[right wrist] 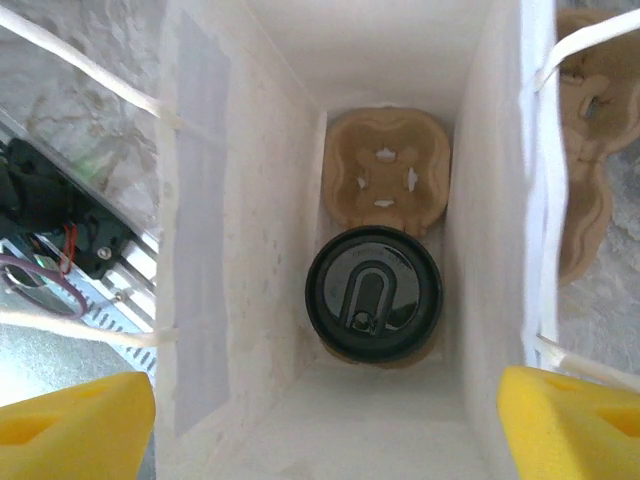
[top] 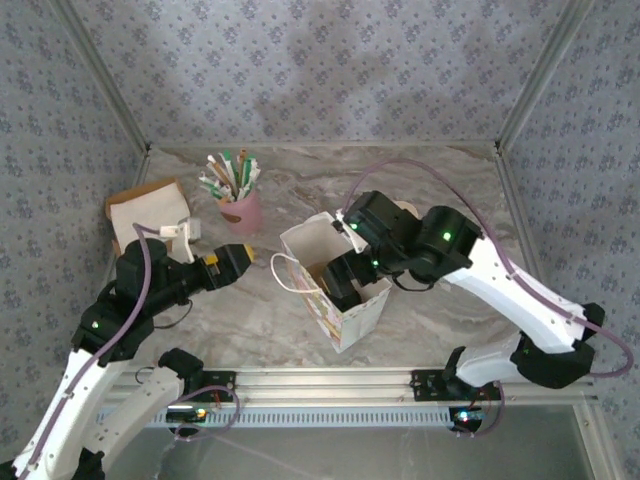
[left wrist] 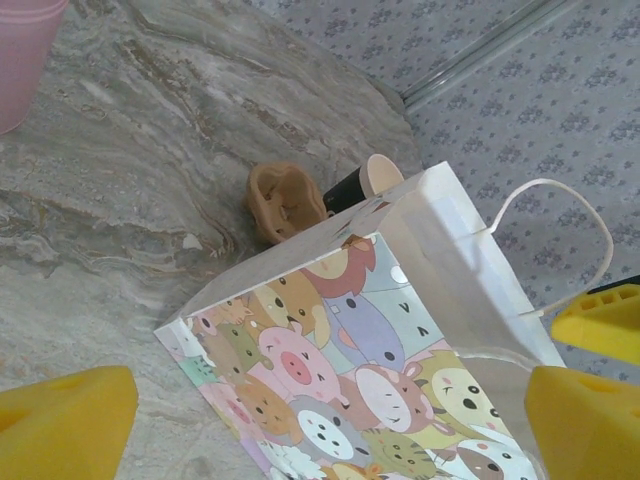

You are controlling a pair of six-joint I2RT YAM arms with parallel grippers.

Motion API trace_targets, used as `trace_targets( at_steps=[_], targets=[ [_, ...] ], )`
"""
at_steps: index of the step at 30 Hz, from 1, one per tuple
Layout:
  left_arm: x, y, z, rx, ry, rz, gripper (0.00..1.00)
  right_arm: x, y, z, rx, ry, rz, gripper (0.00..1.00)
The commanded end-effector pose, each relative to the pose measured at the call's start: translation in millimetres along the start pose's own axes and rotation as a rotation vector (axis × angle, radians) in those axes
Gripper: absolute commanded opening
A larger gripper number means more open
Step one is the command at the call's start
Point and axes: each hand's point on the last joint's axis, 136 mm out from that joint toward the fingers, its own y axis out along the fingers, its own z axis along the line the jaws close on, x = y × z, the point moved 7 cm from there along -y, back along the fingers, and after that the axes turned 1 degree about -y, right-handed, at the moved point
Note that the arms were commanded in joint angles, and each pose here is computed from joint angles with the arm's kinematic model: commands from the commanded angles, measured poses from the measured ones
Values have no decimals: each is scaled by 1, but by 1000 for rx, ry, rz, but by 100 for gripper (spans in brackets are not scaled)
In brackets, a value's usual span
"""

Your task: Pack the takeout coffee

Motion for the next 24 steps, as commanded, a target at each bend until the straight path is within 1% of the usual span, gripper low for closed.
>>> trace_targets(
  at_steps=[1,12,15,24],
  targets=[
    [4,-16,-15,-60,24,-13,99,-2,-14,-1,18,19,-74,91],
    [9,-44,-27,-66,51,-51,100,-17,-56,-8,85,45,-230,94],
    [10,-53,-28,-54,56,-69,99,-24,-67,-11,98,60,-255,95],
    [5,-83,-25,-36,54,-144,100,-48,-97,-31,65,86,-374,96]
  ],
)
